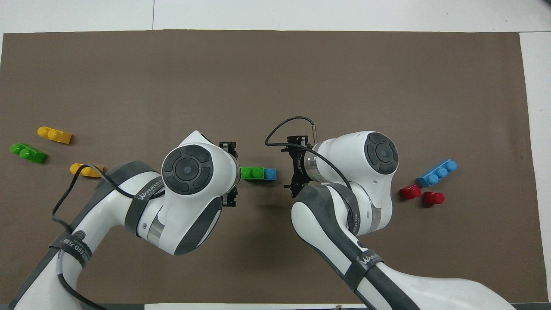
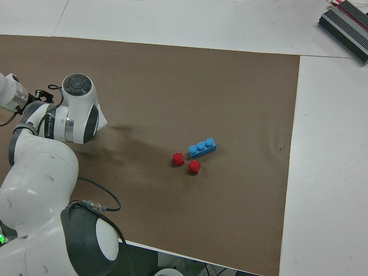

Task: Remove green block with left arm and hold with right
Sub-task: 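Lower the left gripper onto green brick while the right gripper reaches blue, then close the left gripper on green brick while the right gripper grips blue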

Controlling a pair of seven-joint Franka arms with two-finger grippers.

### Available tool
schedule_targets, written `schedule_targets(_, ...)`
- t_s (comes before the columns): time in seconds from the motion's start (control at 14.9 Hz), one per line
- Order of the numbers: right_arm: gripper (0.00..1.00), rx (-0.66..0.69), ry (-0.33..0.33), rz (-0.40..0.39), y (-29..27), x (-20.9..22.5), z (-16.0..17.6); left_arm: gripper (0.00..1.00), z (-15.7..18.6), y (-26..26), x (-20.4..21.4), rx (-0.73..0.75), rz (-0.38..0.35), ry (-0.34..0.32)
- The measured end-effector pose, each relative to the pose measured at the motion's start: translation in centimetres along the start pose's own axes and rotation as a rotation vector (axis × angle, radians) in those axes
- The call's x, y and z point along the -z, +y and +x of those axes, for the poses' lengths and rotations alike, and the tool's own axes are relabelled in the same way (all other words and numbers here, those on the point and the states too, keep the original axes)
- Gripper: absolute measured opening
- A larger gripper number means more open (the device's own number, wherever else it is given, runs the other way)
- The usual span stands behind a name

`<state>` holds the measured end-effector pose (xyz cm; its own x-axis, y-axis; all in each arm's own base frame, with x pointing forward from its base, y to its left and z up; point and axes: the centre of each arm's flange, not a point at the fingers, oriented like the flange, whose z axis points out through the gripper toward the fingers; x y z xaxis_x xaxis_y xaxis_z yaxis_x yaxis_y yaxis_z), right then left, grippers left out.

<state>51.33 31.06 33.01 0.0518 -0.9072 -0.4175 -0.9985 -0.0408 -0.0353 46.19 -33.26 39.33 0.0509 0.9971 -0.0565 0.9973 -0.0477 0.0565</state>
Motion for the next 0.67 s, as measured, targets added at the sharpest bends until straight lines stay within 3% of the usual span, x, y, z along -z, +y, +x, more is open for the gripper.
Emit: schedule_targets(0.67,0.98,0.007,-0.003,0.017,1.3,-4.1,-1.7,1.0,-1.3,0.2,-3.3,0.055,-0.015,0.001)
